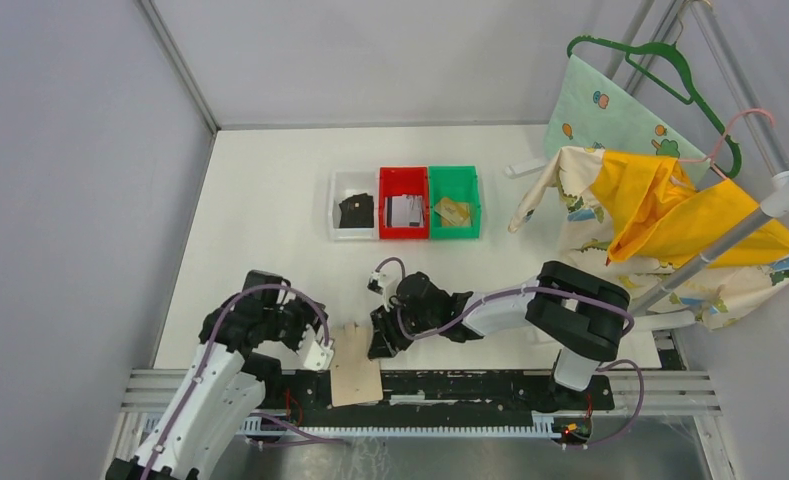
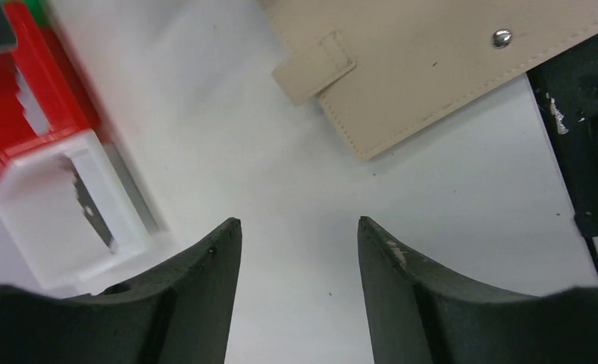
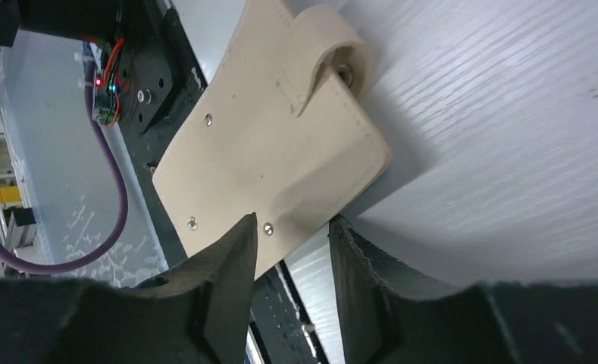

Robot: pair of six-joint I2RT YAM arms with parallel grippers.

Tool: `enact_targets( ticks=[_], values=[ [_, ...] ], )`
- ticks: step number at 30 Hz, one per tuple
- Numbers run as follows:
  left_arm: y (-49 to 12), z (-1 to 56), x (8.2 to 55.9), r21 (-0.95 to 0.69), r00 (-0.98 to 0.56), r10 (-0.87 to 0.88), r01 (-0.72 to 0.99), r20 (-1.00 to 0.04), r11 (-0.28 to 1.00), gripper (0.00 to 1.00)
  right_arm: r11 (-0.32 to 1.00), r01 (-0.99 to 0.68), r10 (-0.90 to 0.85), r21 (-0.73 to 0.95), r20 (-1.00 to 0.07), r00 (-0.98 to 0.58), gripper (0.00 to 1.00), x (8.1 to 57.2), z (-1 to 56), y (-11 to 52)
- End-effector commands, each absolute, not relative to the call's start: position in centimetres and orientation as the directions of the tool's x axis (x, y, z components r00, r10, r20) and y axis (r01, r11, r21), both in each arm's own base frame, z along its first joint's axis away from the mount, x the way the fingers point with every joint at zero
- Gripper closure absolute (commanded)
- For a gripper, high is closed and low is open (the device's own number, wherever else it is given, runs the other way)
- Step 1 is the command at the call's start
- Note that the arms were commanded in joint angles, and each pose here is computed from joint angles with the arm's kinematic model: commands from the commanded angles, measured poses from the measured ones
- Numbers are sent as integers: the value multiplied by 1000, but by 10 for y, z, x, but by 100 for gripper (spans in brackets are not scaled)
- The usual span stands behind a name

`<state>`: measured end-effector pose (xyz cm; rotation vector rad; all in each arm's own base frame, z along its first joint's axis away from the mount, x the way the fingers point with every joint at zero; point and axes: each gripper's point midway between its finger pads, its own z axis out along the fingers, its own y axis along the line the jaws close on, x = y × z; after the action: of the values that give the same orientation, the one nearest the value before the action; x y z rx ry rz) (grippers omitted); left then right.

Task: Take the credit cards out of the card holder
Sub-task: Pick up the card holder from the center of the board.

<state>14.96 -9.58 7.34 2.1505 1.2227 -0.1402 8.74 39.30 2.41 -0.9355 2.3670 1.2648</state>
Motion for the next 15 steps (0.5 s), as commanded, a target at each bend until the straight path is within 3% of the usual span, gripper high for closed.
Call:
enact_targets(
  ticks=[1, 9, 15],
  values=[
    [-128, 81, 147, 709, 877, 434, 439, -206, -552, 35, 553, -613, -370, 564, -494, -787, 56, 115, -8, 371],
    [-129, 37, 103, 656, 954, 217, 300, -207, -692, 29, 536, -615, -322, 578, -534, -782, 74, 135, 0, 383],
    [-141, 24, 91, 677, 980, 53, 169, -189, -716, 27, 446, -597, -309, 667, -511, -802, 77, 126, 9, 403]
  ],
)
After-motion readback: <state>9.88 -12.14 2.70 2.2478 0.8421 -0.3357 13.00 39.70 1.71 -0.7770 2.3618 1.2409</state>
